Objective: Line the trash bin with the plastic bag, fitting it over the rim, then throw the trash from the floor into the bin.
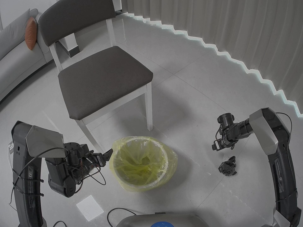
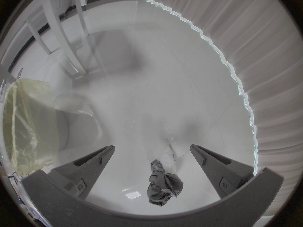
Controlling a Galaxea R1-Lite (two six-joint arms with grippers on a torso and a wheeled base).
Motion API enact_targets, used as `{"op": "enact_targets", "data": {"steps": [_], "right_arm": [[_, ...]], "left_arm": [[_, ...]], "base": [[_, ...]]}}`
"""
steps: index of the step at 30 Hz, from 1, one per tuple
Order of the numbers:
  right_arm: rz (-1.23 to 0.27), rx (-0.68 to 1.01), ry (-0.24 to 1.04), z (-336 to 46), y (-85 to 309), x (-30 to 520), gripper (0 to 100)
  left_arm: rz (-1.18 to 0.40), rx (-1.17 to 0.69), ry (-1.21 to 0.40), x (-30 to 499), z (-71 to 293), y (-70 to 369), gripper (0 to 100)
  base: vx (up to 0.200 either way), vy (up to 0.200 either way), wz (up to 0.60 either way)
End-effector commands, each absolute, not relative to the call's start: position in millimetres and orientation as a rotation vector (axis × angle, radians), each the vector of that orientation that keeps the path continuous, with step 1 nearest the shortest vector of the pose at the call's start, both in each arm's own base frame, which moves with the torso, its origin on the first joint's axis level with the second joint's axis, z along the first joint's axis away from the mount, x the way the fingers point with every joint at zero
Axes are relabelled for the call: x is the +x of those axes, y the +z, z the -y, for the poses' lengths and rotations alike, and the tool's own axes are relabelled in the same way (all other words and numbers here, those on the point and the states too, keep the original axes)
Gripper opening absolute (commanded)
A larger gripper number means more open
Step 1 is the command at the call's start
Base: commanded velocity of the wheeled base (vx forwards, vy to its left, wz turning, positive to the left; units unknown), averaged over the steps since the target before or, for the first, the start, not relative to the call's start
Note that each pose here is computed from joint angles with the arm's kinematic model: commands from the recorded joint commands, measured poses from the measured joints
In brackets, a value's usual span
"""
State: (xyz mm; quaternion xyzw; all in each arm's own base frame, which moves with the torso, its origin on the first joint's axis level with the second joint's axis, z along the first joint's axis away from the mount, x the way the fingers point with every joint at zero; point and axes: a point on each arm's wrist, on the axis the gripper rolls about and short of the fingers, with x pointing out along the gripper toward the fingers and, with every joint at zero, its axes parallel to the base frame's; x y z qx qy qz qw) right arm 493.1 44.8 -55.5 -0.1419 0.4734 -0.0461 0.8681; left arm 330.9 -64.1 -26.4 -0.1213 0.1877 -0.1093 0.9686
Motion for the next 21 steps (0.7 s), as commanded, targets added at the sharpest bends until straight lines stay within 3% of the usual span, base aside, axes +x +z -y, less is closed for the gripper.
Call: {"op": "enact_targets", "data": {"steps": [1,15,21], "right_arm": [[-1.020,-0.299,-0.104,-39,-71,493,100],[-1.053,-0.304,-0.143,-23,-96,500,100],[-1.139,-0.314,-0.168,-19,-103,501,100]], "left_arm": [[-0.376,-0.246,-0.221,331,64,-28,100],[-0.388,-0.243,-0.220,331,65,-33,100],[-0.390,-0.243,-0.218,331,64,-33,100]], "base": [[0.000,0.000,0.00],[0.000,0.000,0.00],[0.000,0.000,0.00]]}}
